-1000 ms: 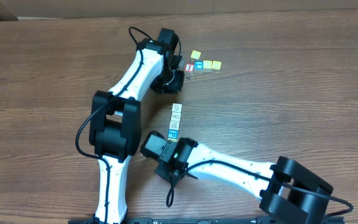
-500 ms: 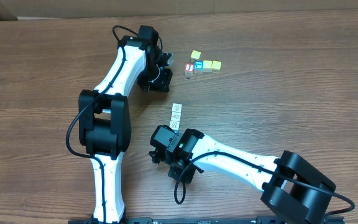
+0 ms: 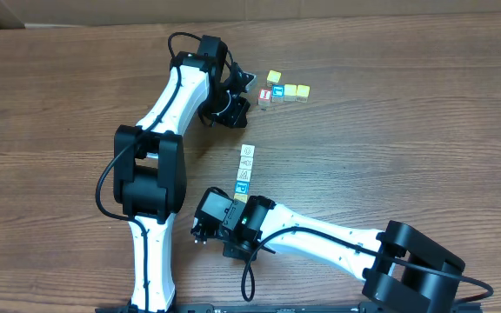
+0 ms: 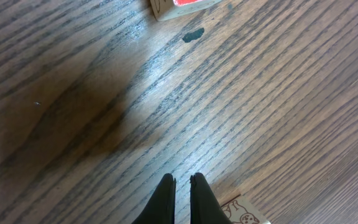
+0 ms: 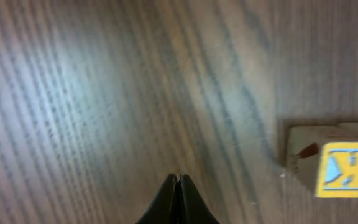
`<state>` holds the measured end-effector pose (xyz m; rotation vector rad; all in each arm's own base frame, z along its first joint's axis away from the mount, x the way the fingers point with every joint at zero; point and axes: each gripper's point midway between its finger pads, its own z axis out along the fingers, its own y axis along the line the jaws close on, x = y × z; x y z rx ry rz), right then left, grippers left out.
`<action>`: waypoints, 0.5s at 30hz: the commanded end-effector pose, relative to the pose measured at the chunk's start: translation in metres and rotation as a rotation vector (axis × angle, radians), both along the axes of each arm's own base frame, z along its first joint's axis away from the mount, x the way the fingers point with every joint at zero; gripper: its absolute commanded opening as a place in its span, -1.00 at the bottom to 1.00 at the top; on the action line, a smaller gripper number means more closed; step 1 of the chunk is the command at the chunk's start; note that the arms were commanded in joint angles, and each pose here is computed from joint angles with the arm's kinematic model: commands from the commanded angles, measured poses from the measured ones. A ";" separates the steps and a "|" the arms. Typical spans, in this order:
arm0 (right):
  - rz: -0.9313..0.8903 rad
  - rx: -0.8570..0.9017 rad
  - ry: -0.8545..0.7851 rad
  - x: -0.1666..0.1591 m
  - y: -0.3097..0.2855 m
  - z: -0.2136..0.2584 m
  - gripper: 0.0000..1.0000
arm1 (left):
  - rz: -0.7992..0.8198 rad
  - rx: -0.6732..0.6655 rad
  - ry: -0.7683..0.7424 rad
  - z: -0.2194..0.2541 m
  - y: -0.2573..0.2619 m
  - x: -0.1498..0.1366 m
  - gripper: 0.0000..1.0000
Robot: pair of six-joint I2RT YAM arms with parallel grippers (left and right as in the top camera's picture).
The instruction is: Flip 5 blocks
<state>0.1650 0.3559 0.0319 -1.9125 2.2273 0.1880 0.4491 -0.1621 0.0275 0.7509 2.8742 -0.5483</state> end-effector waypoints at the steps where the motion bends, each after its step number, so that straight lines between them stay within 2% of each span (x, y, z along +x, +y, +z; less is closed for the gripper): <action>1: 0.003 -0.025 -0.016 0.006 0.001 -0.016 -0.92 | -0.047 -0.018 0.022 -0.009 -0.006 -0.008 -0.92; 10: 0.002 -0.038 -0.007 0.007 0.002 -0.030 -0.92 | -0.047 -0.015 0.039 -0.023 -0.004 -0.015 -0.92; 15: -0.008 -0.049 0.016 0.008 0.000 -0.039 -0.92 | -0.058 -0.059 0.072 -0.024 -0.010 -0.024 -0.92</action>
